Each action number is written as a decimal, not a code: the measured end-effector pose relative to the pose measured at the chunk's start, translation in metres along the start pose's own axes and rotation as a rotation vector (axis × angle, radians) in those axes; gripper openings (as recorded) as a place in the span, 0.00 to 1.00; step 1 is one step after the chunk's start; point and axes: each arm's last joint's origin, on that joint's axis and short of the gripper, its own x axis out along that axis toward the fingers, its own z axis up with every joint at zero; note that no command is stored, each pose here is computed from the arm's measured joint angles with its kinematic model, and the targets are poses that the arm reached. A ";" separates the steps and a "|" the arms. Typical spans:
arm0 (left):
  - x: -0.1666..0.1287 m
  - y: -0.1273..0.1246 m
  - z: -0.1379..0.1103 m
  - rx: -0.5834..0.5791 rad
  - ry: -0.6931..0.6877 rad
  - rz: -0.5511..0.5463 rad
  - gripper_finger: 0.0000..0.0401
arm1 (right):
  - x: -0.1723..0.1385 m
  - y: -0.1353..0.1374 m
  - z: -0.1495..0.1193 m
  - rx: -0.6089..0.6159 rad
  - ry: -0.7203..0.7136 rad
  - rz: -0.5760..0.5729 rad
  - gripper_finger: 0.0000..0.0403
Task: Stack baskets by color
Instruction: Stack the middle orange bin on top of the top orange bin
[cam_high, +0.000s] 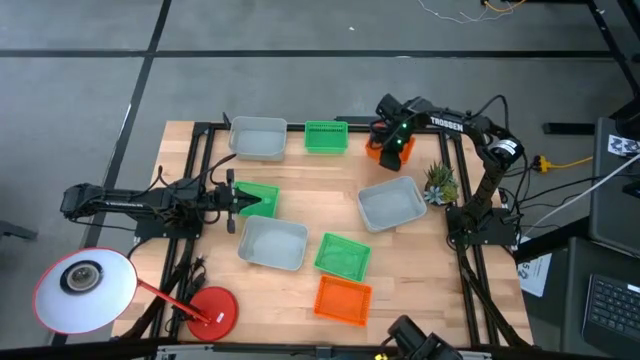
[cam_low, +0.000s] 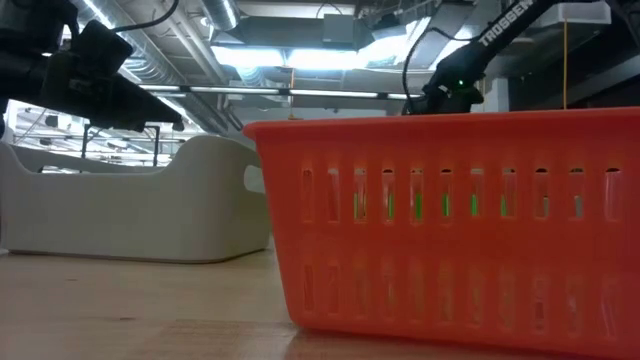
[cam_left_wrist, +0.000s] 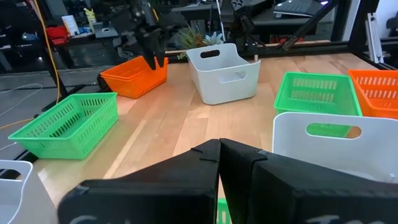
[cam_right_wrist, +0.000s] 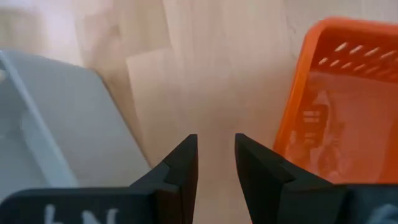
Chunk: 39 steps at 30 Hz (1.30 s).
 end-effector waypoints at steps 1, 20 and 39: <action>0.000 0.000 0.000 0.000 0.000 0.000 0.00 | 0.003 -0.001 -0.002 -0.001 0.003 -0.006 0.26; 0.000 0.000 0.000 0.000 0.000 0.000 0.00 | 0.008 -0.020 -0.017 0.029 0.071 -0.193 0.26; 0.000 0.000 0.000 -0.001 0.000 0.000 0.00 | -0.020 -0.013 0.003 0.044 0.038 -0.133 0.26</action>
